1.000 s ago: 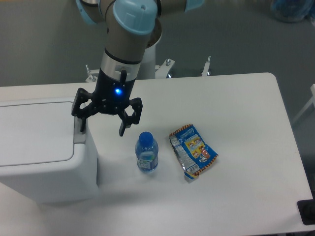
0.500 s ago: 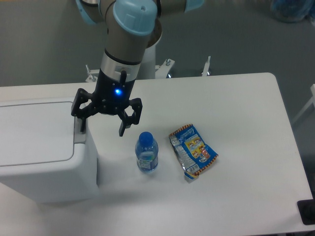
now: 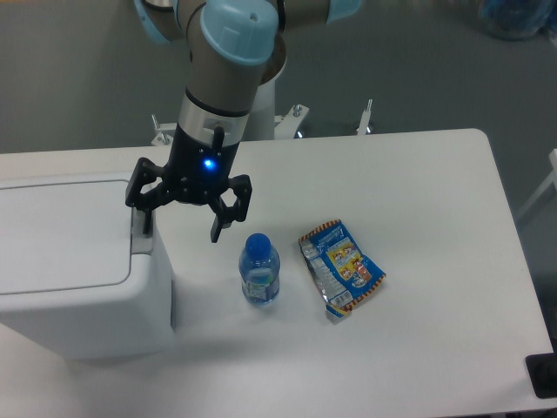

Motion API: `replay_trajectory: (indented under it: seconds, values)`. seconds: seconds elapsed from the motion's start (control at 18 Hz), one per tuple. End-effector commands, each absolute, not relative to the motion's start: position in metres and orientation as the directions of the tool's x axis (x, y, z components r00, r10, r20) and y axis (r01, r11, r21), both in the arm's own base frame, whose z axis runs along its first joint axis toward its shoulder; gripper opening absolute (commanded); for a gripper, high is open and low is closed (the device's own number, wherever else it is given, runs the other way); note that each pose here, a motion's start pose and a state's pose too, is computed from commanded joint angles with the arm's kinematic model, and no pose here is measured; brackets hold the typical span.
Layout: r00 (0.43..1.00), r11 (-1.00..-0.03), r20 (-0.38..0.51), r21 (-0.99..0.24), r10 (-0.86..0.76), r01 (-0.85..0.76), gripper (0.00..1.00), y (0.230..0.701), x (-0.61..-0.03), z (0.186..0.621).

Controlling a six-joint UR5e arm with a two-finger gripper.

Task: Open the trash can
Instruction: 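Lower the gripper finger onto the lid edge of the trash bin, then lift the lid edge upward and swing the gripper away, opening the bin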

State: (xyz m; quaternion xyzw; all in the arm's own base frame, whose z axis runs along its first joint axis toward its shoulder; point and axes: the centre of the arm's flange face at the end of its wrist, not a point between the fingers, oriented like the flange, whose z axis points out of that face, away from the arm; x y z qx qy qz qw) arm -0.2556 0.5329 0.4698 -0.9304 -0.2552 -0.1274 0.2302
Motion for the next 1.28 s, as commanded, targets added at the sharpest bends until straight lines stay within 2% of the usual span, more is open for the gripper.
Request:
replay_trajectory:
  seconds: [0.61, 0.83, 1.06, 1.28]
  values:
    - [0.836, -0.766, 0.356, -0.357, 0.417, 0.534, 1.0, 0.534, -0.257, 0.465]
    - [0.854, -0.735, 0.332, -0.439, 0.402, 0.517, 1.0, 0.525, -0.259, 0.514]
    - [0.845, -0.656, 0.275, -0.536, 0.459, 0.531, 1.0, 0.482, -0.305, 0.568]
    - [0.863, -0.666, 0.122, -0.586, 0.491, 0.462, 1.0, 0.41, -0.389, 0.574]
